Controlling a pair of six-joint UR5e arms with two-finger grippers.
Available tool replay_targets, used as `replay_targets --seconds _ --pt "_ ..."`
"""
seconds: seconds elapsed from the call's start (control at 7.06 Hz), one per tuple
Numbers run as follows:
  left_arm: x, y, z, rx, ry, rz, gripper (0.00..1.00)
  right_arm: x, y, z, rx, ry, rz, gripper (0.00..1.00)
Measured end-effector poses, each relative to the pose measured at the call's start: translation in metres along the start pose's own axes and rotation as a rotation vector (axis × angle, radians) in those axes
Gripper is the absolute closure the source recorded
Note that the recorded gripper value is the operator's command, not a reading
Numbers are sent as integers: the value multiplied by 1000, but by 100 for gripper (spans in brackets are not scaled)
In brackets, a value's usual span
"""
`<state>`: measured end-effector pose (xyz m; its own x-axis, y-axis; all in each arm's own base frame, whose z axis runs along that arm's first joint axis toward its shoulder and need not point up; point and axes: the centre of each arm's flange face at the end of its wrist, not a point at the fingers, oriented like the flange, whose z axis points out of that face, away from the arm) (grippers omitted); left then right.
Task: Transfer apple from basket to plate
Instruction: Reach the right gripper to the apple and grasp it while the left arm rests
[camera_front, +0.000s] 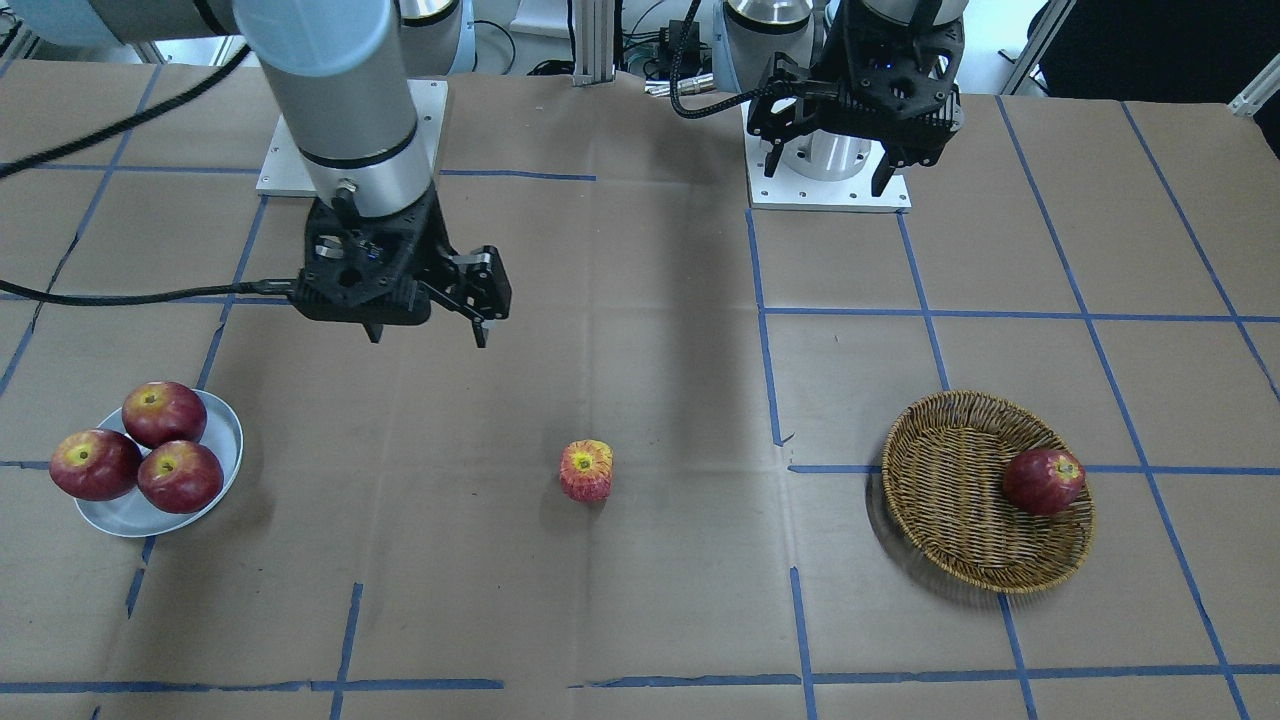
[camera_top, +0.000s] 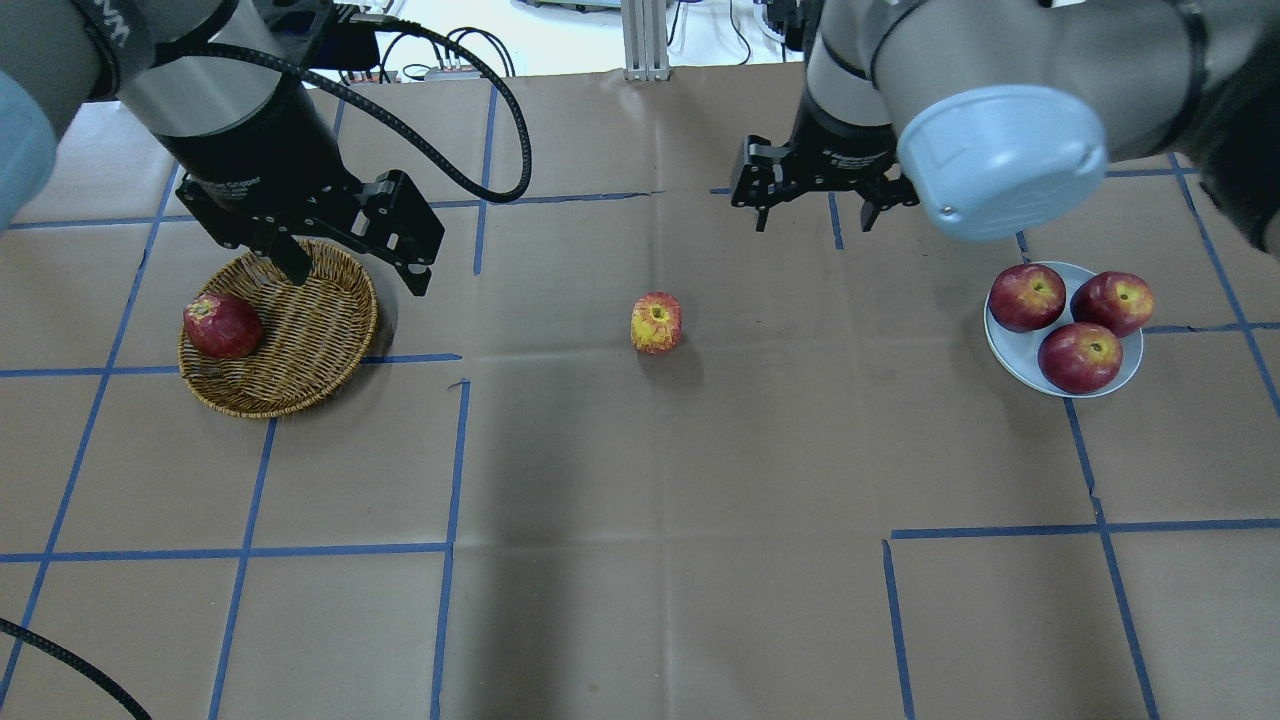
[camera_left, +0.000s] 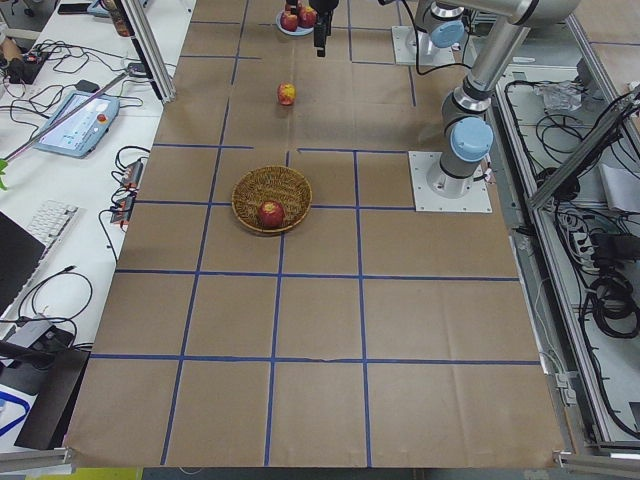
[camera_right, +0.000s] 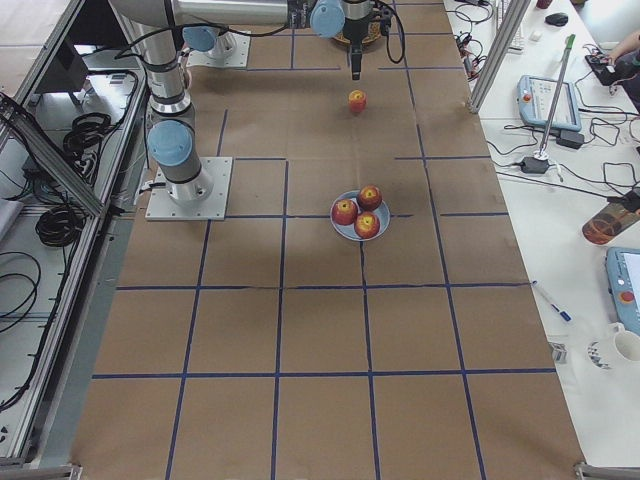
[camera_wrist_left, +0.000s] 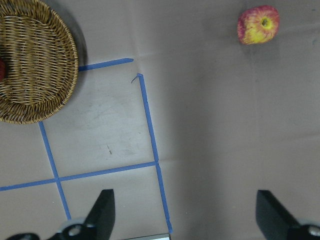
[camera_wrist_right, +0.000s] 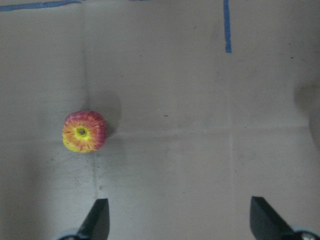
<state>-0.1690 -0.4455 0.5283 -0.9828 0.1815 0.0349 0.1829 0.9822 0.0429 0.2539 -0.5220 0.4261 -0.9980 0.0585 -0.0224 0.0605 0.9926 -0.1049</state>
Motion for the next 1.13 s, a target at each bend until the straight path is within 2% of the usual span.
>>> replay_targets --seconds 0.28,0.57,0.71,0.99,1.13 --pt "-4 0 11 -17 4 25 2 -58 -2 35 8 -9 25 0" --pt "-10 -1 16 -16 5 17 2 -101 -8 81 2 17 42 0" --pt "-13 0 18 -16 6 11 2 -112 -11 106 7 24 44 0" --pt "-23 0 21 -1 4 11 2 -119 -14 154 -22 44 34 0" --pt "-25 -1 20 13 2 15 2 -118 -13 176 -21 44 30 0"
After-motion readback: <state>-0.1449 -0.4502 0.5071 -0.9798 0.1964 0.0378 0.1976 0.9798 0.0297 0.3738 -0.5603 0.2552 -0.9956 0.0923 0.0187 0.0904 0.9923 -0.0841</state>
